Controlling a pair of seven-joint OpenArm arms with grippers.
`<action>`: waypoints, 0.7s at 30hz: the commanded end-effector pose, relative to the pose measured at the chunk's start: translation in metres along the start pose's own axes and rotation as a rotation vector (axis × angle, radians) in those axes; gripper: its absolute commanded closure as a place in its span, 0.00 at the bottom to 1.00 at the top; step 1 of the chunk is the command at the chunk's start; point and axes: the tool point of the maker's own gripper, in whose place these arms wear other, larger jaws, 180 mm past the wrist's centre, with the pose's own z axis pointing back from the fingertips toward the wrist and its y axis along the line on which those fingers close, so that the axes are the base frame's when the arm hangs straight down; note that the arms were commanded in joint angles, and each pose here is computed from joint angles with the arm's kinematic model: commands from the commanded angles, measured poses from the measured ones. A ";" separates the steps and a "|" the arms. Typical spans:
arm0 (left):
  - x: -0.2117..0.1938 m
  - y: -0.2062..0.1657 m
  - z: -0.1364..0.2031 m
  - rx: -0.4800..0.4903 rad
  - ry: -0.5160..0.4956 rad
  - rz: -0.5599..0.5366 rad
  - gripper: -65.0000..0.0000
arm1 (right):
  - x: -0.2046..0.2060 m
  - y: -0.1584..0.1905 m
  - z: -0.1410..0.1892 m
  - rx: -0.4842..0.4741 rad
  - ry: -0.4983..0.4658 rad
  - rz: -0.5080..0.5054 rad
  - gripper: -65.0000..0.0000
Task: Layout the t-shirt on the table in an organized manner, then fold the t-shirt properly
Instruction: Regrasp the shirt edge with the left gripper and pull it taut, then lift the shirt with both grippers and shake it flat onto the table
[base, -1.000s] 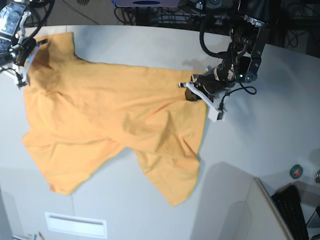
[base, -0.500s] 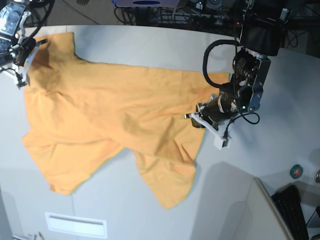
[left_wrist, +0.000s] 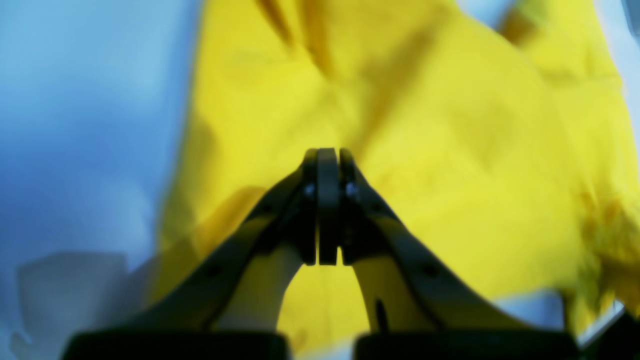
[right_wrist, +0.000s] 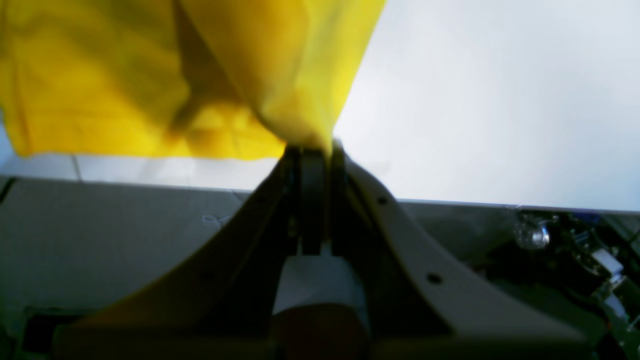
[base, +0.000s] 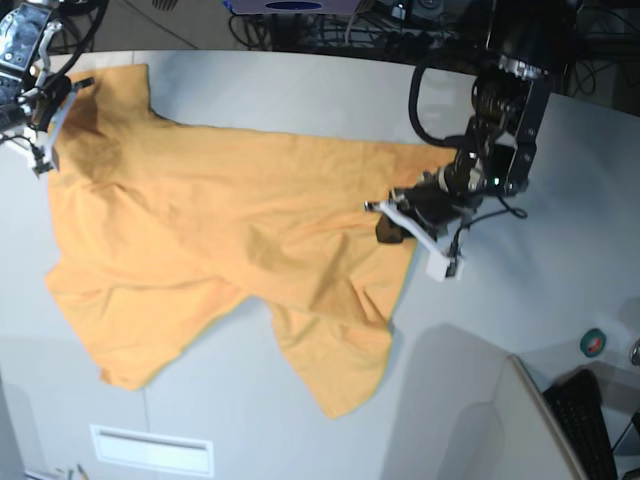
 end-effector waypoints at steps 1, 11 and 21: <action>0.009 0.002 0.011 0.001 -0.051 0.014 1.00 | 0.004 -0.010 0.005 -0.028 -0.014 0.001 1.00; -0.044 0.085 0.079 0.179 -0.182 0.334 0.68 | 0.004 -0.008 0.004 -0.023 -0.013 0.005 1.00; -0.084 0.099 0.071 0.184 -0.096 0.386 0.30 | 0.006 -0.008 0.005 -0.023 -0.016 0.005 1.00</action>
